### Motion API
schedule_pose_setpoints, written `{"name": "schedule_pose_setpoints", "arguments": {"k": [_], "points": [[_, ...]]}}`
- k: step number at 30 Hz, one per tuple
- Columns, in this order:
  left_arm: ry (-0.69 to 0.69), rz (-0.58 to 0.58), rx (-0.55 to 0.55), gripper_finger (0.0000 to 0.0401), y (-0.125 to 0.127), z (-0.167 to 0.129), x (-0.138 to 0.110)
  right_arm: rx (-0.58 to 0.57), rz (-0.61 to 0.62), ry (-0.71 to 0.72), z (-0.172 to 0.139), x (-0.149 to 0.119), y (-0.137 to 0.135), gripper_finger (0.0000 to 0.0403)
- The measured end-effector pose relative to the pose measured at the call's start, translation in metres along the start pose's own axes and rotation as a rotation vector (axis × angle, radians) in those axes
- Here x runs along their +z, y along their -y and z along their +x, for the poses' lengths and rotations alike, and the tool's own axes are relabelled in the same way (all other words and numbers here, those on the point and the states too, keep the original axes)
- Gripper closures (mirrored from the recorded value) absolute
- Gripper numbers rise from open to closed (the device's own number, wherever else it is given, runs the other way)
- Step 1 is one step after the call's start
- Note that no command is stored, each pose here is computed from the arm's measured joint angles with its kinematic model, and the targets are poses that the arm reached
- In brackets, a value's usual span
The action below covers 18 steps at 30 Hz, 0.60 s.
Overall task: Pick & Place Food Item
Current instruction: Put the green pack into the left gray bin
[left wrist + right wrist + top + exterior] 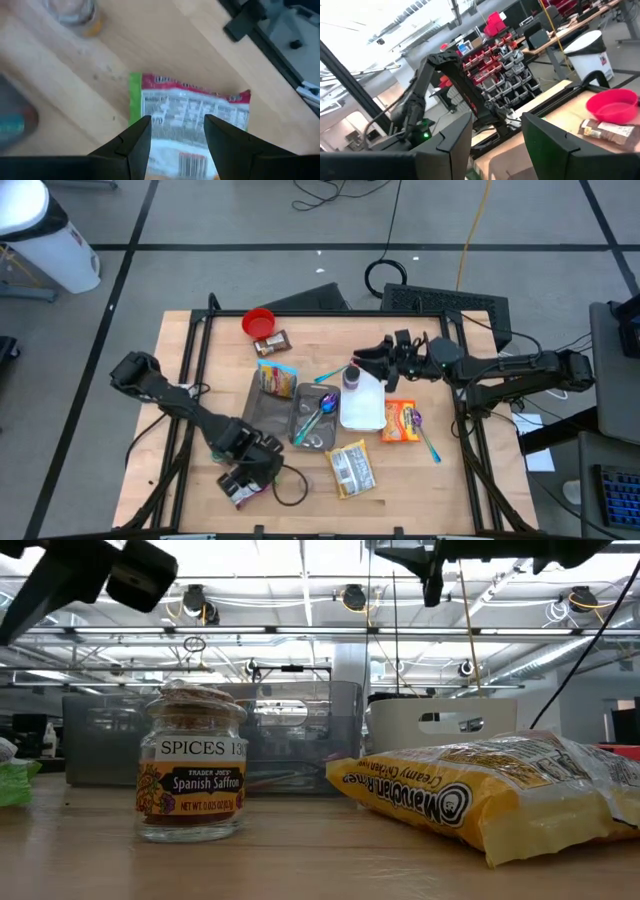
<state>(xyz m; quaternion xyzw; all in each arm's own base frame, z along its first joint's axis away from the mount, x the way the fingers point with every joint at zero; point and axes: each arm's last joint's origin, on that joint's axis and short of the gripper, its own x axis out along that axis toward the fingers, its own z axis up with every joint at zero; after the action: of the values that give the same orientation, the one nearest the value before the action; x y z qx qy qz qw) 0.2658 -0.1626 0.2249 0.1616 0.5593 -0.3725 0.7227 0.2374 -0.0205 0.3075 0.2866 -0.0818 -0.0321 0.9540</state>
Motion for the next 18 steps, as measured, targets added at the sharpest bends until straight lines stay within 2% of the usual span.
{"name": "schedule_pose_setpoints", "arguments": {"k": [6, 12, 18], "points": [[-0.024, -0.070, -0.118, 0.0210, -0.022, 0.017, -0.003, 0.029, 0.007, -0.004, 0.000, -0.003, -0.006, 0.0238], [-0.070, -0.090, -0.132, 0.0210, -0.034, 0.031, -0.006, 0.054, 0.012, -0.014, -0.001, -0.006, -0.011, 0.0238], [-0.121, -0.105, -0.148, 0.0210, -0.032, 0.052, -0.014, 0.064, 0.014, -0.022, -0.001, -0.007, -0.014, 0.0238]]}}
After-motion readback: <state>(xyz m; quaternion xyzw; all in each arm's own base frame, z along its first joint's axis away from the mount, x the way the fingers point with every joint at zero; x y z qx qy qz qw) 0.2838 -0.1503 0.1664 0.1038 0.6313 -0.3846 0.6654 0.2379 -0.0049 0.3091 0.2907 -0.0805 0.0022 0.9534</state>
